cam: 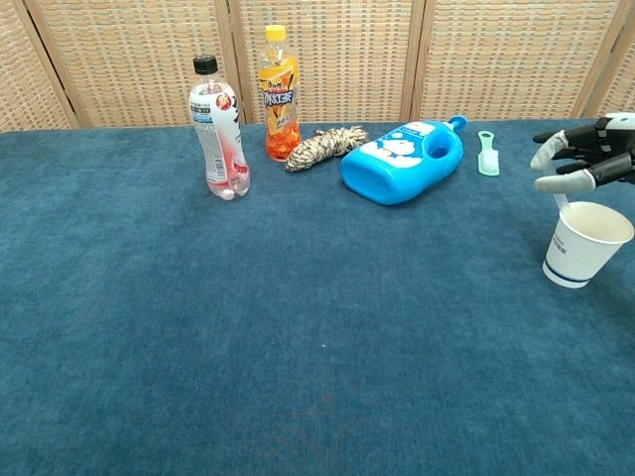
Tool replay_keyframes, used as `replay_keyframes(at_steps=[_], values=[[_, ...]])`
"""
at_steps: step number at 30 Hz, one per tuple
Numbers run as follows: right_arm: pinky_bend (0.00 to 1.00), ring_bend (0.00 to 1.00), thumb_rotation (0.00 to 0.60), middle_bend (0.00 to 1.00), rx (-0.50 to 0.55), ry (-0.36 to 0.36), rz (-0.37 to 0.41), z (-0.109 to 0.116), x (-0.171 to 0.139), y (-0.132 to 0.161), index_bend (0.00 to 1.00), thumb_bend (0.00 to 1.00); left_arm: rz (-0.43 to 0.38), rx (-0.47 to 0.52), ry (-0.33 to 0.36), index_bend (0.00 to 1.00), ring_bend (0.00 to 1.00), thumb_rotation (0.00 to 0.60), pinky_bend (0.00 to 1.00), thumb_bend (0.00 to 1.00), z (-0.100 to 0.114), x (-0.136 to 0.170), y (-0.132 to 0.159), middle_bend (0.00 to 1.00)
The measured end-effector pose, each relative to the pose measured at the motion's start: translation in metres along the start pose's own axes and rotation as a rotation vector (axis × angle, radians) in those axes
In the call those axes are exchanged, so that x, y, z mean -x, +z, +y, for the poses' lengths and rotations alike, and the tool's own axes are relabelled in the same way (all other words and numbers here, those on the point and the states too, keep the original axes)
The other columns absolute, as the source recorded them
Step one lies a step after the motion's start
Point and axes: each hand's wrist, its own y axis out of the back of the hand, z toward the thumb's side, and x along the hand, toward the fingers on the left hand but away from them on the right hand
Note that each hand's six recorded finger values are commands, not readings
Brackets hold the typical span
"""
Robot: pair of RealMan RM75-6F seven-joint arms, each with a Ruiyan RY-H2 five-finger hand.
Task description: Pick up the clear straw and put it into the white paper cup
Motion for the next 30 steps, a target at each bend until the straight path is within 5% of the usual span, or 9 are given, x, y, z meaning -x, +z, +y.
replay_keyframes(at_steps=[9,18,25,30], values=[[0.00,0.00,0.600,0.00,-0.028,0.010,0.047,0.004,-0.008,0.009,0.01,0.10,-0.001,0.002,0.000,0.00,0.00,0.600,0.00,0.11,0.001,0.000,0.000,0.00],[0.00,0.00,0.600,0.00,-0.216,-0.008,0.142,0.022,-0.037,0.026,0.00,0.03,-0.013,0.000,0.007,0.00,0.00,0.600,0.00,0.11,0.002,0.004,0.001,0.00],[0.00,0.00,0.600,0.00,-0.638,-0.151,0.260,0.040,-0.100,0.034,0.00,0.00,-0.042,-0.013,0.041,0.00,0.00,0.600,0.00,0.11,0.002,0.007,0.004,0.00],[0.00,0.00,0.600,0.00,-0.859,-0.255,0.257,0.043,-0.146,0.029,0.00,0.00,-0.054,-0.027,0.050,0.00,0.00,0.600,0.00,0.12,0.001,0.015,0.003,0.00]])
